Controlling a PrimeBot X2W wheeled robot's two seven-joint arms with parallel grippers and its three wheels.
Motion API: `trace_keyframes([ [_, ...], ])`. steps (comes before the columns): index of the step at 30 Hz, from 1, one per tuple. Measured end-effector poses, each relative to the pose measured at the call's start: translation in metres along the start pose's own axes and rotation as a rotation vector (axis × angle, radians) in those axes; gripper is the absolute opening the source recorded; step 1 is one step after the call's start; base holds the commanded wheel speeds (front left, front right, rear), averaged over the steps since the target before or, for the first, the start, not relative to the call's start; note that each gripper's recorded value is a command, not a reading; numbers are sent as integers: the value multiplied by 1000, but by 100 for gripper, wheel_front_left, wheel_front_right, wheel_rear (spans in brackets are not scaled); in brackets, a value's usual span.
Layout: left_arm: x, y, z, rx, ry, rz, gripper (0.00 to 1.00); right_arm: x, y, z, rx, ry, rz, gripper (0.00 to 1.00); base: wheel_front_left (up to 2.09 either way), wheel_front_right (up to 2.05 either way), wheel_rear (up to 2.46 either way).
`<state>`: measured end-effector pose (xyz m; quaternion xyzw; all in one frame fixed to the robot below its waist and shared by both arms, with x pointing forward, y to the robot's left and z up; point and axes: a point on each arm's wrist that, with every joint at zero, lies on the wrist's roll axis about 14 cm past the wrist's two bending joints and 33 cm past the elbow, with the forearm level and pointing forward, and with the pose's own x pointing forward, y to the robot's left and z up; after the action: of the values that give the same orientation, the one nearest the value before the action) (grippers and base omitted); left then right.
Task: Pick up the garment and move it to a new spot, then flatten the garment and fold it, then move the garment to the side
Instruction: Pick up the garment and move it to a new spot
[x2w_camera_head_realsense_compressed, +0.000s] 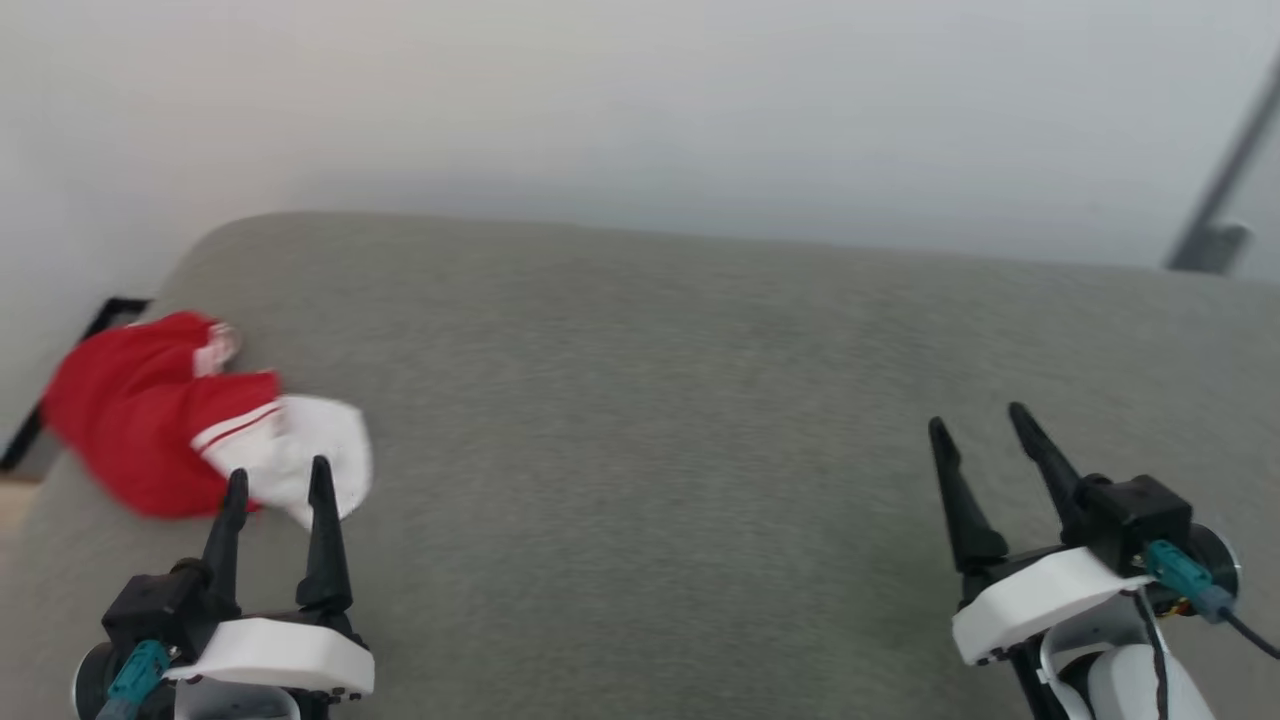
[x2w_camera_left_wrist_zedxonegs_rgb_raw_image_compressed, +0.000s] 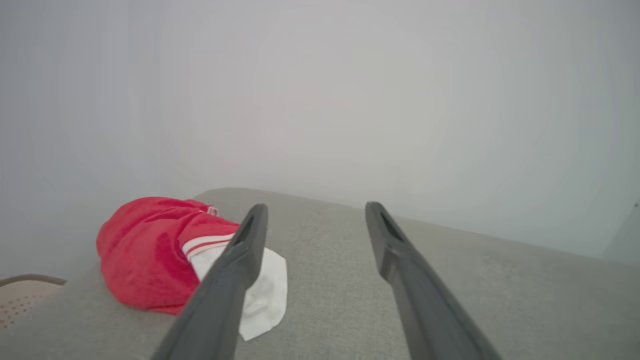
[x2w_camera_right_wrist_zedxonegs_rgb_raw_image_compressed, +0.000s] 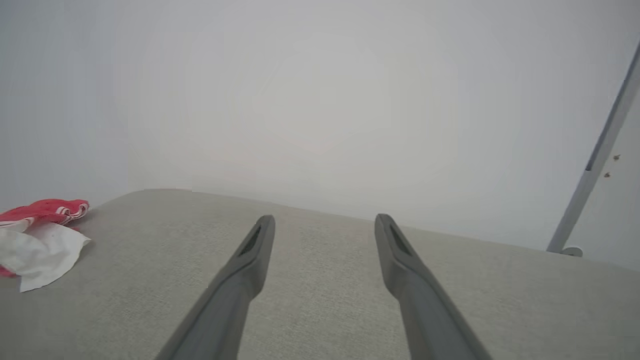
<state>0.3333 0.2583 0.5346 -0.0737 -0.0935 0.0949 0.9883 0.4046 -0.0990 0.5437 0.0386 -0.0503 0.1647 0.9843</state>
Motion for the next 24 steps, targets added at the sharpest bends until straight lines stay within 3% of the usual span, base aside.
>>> trace_keyframes([
  [12, -63, 85, 20, 34, -22, 275, 100, 33, 102, -6, 38, 16, 292, 100, 0, 0, 0],
  [20, -102, 116, 27, 41, -26, 410, 100, 44, 153, -4, 56, 11, 433, 100, 0, 0, 0],
  [24, -105, 120, 26, 14, -32, 450, 100, 54, 158, -10, 68, 21, 452, 100, 0, 0, 0],
])
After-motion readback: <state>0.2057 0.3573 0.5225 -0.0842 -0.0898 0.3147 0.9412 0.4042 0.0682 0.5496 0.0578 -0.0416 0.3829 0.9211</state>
